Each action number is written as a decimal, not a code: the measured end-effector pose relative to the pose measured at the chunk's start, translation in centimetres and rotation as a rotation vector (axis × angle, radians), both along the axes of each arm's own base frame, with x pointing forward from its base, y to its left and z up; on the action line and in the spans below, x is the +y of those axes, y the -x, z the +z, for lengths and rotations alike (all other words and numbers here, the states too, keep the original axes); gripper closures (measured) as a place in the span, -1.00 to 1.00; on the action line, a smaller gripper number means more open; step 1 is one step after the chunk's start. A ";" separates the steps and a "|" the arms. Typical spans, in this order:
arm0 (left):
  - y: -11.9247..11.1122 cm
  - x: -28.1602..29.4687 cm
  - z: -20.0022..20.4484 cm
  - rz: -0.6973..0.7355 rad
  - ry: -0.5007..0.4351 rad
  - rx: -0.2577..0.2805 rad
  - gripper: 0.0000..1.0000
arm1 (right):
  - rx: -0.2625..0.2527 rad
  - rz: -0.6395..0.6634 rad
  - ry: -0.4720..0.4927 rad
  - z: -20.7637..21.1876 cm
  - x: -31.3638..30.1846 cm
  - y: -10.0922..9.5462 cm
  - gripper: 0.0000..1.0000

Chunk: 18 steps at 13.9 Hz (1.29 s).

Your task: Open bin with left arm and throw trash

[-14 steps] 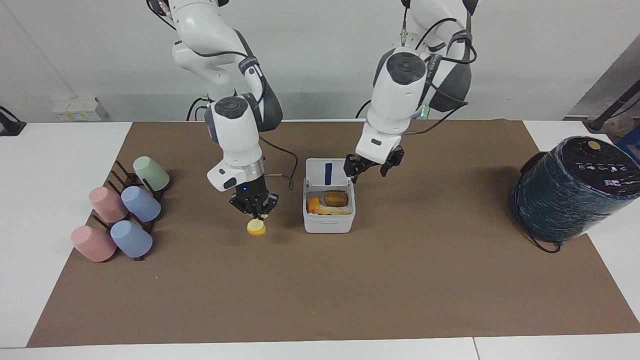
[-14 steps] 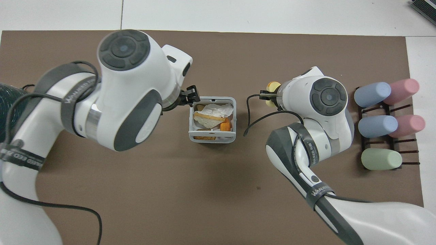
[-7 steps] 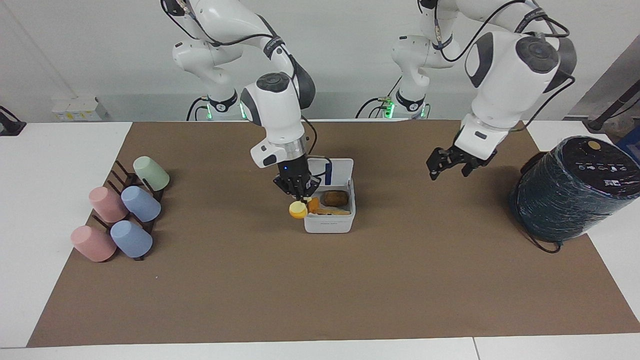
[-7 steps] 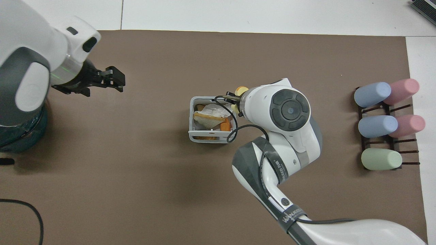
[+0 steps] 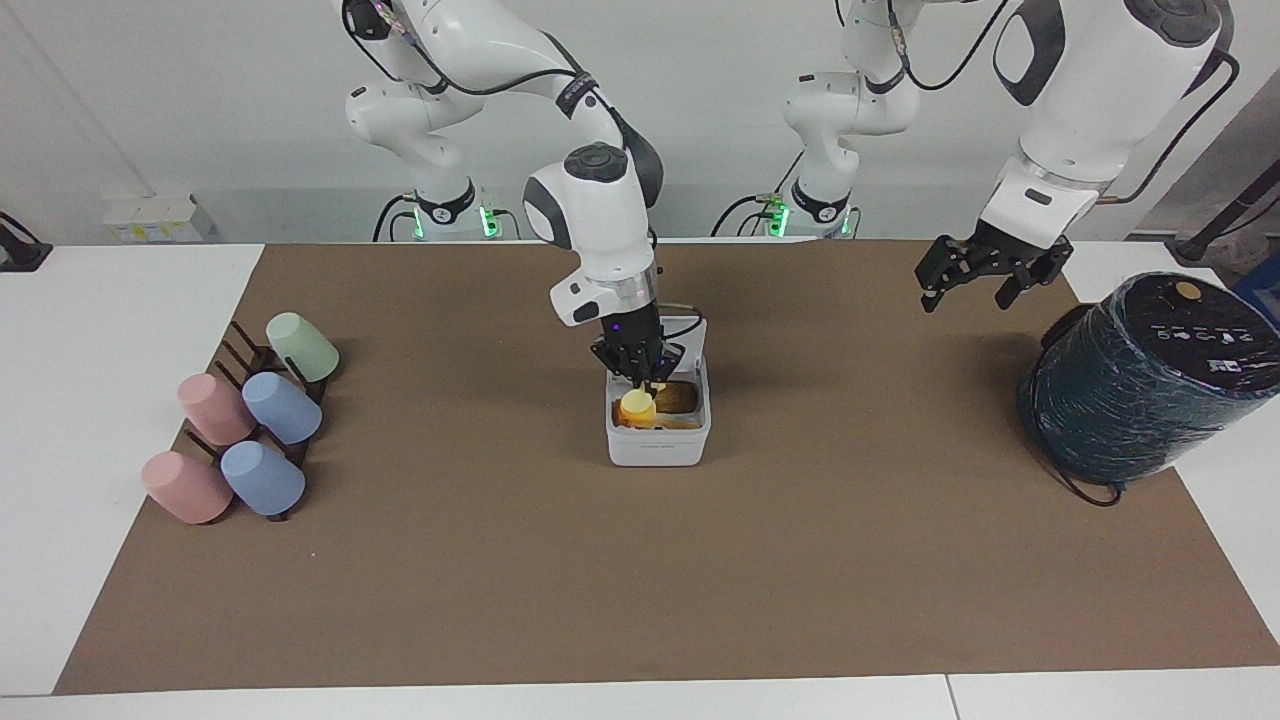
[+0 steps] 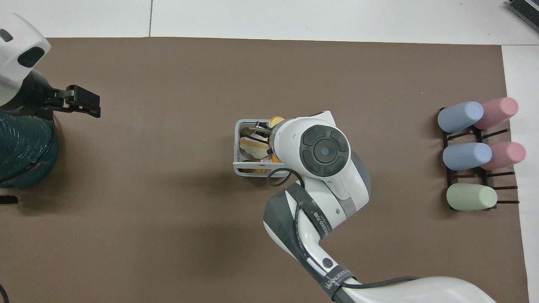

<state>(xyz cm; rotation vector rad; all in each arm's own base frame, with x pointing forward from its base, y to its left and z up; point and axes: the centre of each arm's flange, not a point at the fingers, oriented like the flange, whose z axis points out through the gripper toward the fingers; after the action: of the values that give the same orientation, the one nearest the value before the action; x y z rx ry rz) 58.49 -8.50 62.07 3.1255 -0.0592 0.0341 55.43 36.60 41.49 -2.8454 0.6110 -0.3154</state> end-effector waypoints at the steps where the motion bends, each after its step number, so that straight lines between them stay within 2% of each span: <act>1: 0.0 -0.3 -0.1 -0.005 0.000 0.002 -1.00 | -0.005 -0.001 -0.003 0.2 0.0 -0.1 0.22; 2: 0.1 -0.4 -0.2 -0.008 0.000 0.003 -1.00 | -0.011 -0.003 -0.006 0.5 0.0 -0.3 -0.07; 5: 0.1 -0.4 -0.2 -0.008 -0.001 0.003 -1.00 | -0.020 -0.003 -0.013 1.1 0.1 -0.4 -0.72; 6: 0.0 -0.4 -0.2 -0.008 0.000 0.001 -1.00 | -0.020 -0.002 -0.013 1.1 0.2 -0.4 -0.91; 7: 0.0 -0.4 -0.4 -0.008 0.000 -0.003 -1.00 | -0.020 -0.001 -0.013 1.1 0.2 -0.4 -1.00; 9: -0.1 -0.4 -1.4 -0.012 0.002 -0.017 -1.00 | -0.021 0.001 -0.014 1.1 0.3 -0.3 -1.00; 13: 0.0 -0.1 -2.4 -0.020 -0.001 -0.008 -1.00 | -0.023 0.024 -0.015 1.3 1.5 0.4 -1.00; 15: 0.1 0.1 -2.7 -0.029 -0.002 -0.001 -1.00 | -0.038 0.045 -0.001 2.0 0.0 -0.4 -1.00; 18: 0.2 0.4 -3.2 -0.030 -0.004 0.011 -1.00 | -0.039 0.088 0.053 3.6 -5.3 -2.5 -1.00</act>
<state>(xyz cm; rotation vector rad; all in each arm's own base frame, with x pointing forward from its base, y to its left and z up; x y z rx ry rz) 58.30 -8.08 58.85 3.1277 -0.1068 0.0172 57.98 31.30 45.11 -2.8992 0.4756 -0.3761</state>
